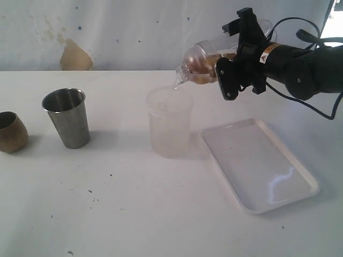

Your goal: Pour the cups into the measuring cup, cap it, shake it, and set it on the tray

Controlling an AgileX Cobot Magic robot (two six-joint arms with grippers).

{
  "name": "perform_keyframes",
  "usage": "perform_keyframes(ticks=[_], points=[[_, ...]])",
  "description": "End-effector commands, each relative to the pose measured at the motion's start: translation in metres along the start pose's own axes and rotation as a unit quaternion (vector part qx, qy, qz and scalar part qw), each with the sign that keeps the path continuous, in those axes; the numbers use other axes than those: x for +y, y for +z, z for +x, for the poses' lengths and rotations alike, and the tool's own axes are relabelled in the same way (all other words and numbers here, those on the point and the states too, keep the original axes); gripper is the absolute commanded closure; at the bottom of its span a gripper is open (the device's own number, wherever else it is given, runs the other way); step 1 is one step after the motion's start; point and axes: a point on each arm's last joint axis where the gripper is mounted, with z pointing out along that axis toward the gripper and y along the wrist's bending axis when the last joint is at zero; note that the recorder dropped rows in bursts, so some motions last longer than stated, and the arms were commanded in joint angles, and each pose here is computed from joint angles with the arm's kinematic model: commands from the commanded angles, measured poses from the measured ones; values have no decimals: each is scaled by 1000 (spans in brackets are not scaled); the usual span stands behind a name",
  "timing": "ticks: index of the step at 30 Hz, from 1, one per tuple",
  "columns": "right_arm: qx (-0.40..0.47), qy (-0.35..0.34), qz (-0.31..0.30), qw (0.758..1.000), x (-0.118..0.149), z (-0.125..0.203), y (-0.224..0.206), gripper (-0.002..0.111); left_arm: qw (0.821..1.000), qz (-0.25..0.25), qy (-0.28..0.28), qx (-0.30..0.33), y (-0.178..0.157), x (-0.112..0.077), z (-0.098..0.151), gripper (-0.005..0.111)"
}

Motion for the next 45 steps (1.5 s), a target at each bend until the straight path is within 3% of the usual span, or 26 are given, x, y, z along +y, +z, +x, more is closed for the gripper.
perform_keyframes(ticks=[1, 9, 11, 13, 17, 19, 26, 29, 31, 36, 41, 45], points=[[10, 3, 49, 999, -16, 5, -3, 108, 1000, -1, 1, -4, 0, 0, 1, 106], [1, 5, 46, 999, -16, -2, -7, 108, 1000, -1, 1, -4, 0, 0, 1, 106], [-10, 100, 25, 995, -17, -6, -13, 108, 1000, -1, 1, -4, 0, 0, 1, 106], [-29, 257, 11, 966, -18, -1, -18, 108, 1000, -1, 1, -4, 0, 0, 1, 106], [-155, 429, -21, 890, -15, 6, -32, 108, 1000, -1, 1, -4, 0, 0, 1, 106], [-233, 500, -26, 833, -19, 13, -41, 108, 1000, -1, 1, -4, 0, 0, 1, 106], [-315, 547, -1, 776, -28, 22, -54, 108, 1000, -1, 1, -4, 0, 0, 1, 106], [-295, 548, -6, 783, -26, 24, -52, 108, 1000, -1, 1, -4, 0, 0, 1, 106], [-256, 539, -22, 802, -20, 27, -48, 108, 1000, -1, 1, -4, 0, 0, 1, 106], [-207, 451, -52, 867, -7, 29, -45, 108, 1000, -1, 1, -4, 0, 0, 1, 106], [-180, 376, -73, 906, 2, 30, -42, 108, 1000, -1, 1, -4, 0, 0, 1, 106], [-171, 336, -95, 921, 8, 31, -42, 108, 1000, -1, 1, -4, 0, 0, 1, 106]])
